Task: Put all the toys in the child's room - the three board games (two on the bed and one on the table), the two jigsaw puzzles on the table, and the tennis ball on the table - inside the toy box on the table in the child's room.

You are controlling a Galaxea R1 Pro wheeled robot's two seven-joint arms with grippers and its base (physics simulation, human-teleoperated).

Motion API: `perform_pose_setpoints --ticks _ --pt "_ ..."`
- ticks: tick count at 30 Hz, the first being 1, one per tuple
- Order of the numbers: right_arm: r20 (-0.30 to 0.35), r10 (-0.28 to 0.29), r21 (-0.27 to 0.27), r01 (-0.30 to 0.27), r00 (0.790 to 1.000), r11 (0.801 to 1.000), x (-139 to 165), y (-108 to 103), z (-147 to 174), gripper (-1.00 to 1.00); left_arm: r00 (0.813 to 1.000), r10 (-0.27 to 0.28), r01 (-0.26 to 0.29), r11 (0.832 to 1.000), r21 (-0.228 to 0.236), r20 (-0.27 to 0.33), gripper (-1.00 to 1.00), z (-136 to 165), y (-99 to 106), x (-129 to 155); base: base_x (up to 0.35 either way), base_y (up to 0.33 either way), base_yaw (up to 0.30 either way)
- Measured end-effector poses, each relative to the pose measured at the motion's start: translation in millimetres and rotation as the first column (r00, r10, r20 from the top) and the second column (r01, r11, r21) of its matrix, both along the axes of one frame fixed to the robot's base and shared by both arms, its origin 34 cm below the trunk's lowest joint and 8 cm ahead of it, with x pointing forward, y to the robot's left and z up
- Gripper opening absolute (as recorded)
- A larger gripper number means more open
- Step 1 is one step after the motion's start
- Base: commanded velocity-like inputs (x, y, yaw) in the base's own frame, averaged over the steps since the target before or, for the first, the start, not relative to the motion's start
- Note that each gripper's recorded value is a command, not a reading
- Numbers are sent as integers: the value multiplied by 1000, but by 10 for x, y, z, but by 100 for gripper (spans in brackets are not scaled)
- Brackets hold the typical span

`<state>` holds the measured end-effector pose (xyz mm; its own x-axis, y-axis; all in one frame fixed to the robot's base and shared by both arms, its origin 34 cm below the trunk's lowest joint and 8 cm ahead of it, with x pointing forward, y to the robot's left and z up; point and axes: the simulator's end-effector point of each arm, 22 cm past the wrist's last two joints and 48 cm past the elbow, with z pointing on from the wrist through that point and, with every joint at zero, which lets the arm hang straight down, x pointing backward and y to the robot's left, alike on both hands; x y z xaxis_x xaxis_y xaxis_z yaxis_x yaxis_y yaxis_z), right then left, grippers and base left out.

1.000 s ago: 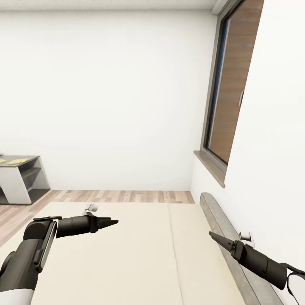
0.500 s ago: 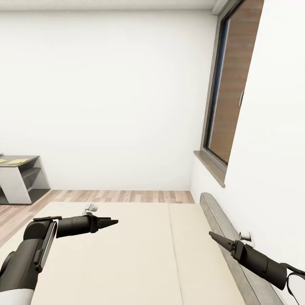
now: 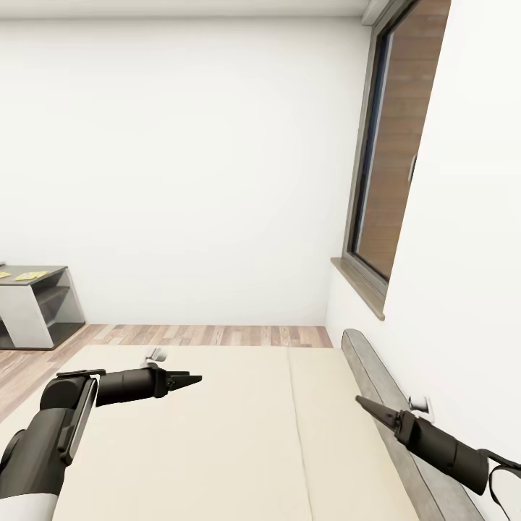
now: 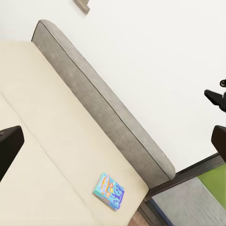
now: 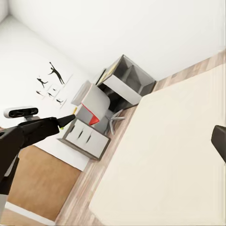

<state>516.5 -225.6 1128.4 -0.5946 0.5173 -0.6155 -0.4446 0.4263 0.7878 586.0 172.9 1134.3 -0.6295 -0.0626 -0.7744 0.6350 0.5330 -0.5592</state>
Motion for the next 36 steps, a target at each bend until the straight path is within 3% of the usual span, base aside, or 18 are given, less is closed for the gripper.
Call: perform_pose_setpoints --ticks 4,6,10,13,14,15,17,18,21,23,25,32,36 --pt "-46 -51 -83 47 998 995 84 -78 -195 100 1000 0 0 1000 0 0 100 0 0 0 0 0 0" --pt "-76 -92 -150 80 993 985 181 -132 -313 100 1000 0 0 1000 0 0 100 0 -1 0 0 0 0" --pt "-144 -113 -237 76 983 968 320 19 -509 100 1000 0 0 1000 0 0 100 -1 0 1 0 0 0" --pt "-222 -134 -324 56 966 944 431 214 -759 100 1000 1 -1 1000 0 0 100 0 3 1 0 0 0" --pt "-242 -148 -350 56 959 935 461 238 -838 100 1000 1 -1 1000 0 0 100 0 3 2 0 0 0" --pt "-284 -186 -406 59 941 912 528 247 -1014 100 1000 1 -1 1000 -1 0 100 1 5 3 0 0 0" --pt "-321 -233 -465 61 918 883 598 228 -1196 100 1000 1 -1 1000 -1 0 100 3 7 2 0 0 0" --pt "-357 -274 -518 55 893 854 652 206 -1366 100 1000 1 -1 1000 -2 0 100 2 7 3 0 0 0" --pt "-427 -322 -585 14 845 811 674 204 -1631 100 1000 1 -1 1000 -3 0 100 5 7 2 0 0 0" --pt "-459 -330 -606 -19 824 795 655 227 -1727 100 1000 2 -2 1000 -4 0 100 7 9 1 0 0 0" --pt "-468 -333 -614 -29 819 789 653 238 -1747 100 1000 2 -2 1000 -5 0 100 9 10 0 0 0 0" --pt "-443 -343 -628 -13 828 778 726 251 -1637 100 1000 1 -1 1000 -6 -1 100 5 11 0 0 0 0" --pt "-451 -350 -632 -16 821 775 727 227 -1682 100 1000 1 -1 1000 -6 -6 100 -17 11 7 0 0 0"
